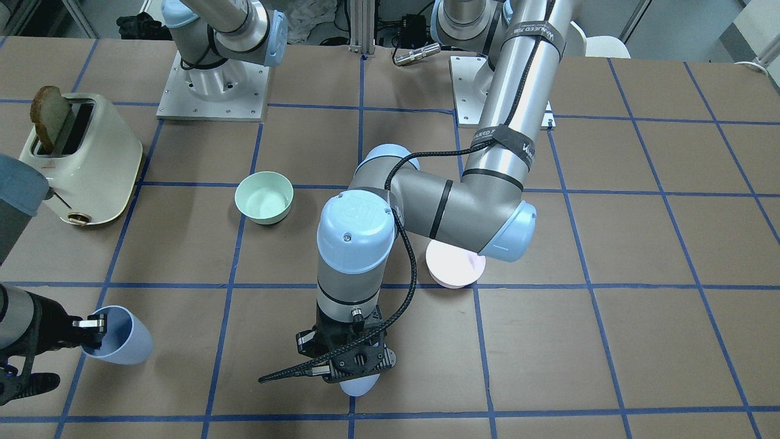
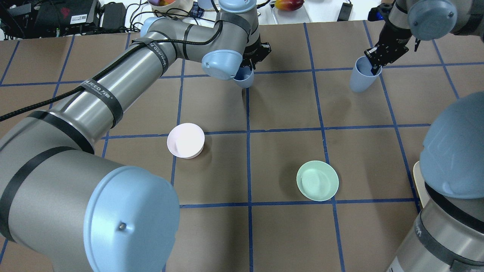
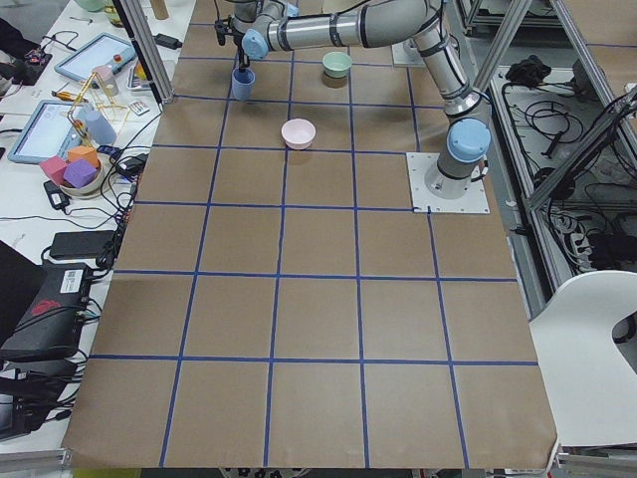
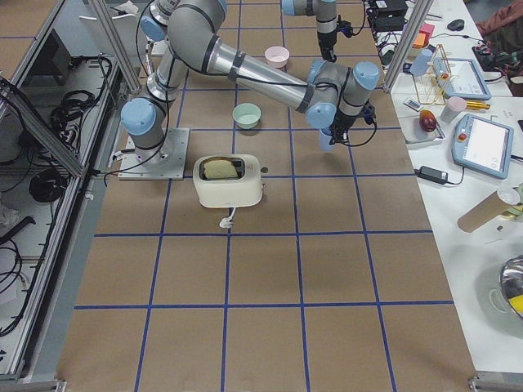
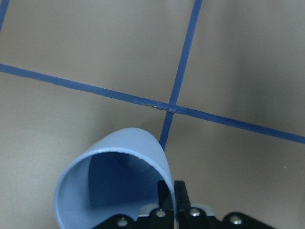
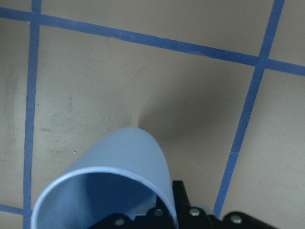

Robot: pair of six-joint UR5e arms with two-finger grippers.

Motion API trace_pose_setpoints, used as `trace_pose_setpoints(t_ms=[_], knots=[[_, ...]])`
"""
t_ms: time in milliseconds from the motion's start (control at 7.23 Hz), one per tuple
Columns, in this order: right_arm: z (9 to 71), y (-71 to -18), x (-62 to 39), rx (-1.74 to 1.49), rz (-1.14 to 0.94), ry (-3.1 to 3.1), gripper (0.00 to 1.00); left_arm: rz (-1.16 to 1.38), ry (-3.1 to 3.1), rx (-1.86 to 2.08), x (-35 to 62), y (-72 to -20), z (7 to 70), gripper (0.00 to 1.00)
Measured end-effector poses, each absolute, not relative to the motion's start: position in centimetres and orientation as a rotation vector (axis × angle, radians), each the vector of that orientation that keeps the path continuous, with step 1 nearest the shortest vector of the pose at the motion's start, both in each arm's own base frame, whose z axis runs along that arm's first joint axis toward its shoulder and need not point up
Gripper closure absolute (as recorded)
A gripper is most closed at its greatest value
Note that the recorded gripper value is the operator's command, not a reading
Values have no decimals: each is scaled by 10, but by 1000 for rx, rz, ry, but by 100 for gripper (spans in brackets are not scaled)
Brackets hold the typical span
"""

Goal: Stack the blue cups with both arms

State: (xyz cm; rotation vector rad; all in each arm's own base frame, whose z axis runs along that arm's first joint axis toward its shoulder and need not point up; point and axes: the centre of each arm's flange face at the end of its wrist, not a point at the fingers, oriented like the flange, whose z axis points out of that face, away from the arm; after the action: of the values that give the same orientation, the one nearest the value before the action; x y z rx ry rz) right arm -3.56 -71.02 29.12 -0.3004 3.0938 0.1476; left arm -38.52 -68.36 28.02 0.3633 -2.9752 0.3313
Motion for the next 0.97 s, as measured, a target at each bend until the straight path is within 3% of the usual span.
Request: trace_pose_setpoints(t_ms=[138, 553, 968], knots=[[296, -711, -33, -272, 156, 3085, 100, 332, -2972, 363, -387, -685, 274, 1], [312, -709, -5, -189, 160, 3061, 100, 354, -2968, 346, -381, -691, 277, 0], [344, -709, 59, -82, 152, 3077, 100, 369, -2862, 385, -317, -719, 347, 0]])
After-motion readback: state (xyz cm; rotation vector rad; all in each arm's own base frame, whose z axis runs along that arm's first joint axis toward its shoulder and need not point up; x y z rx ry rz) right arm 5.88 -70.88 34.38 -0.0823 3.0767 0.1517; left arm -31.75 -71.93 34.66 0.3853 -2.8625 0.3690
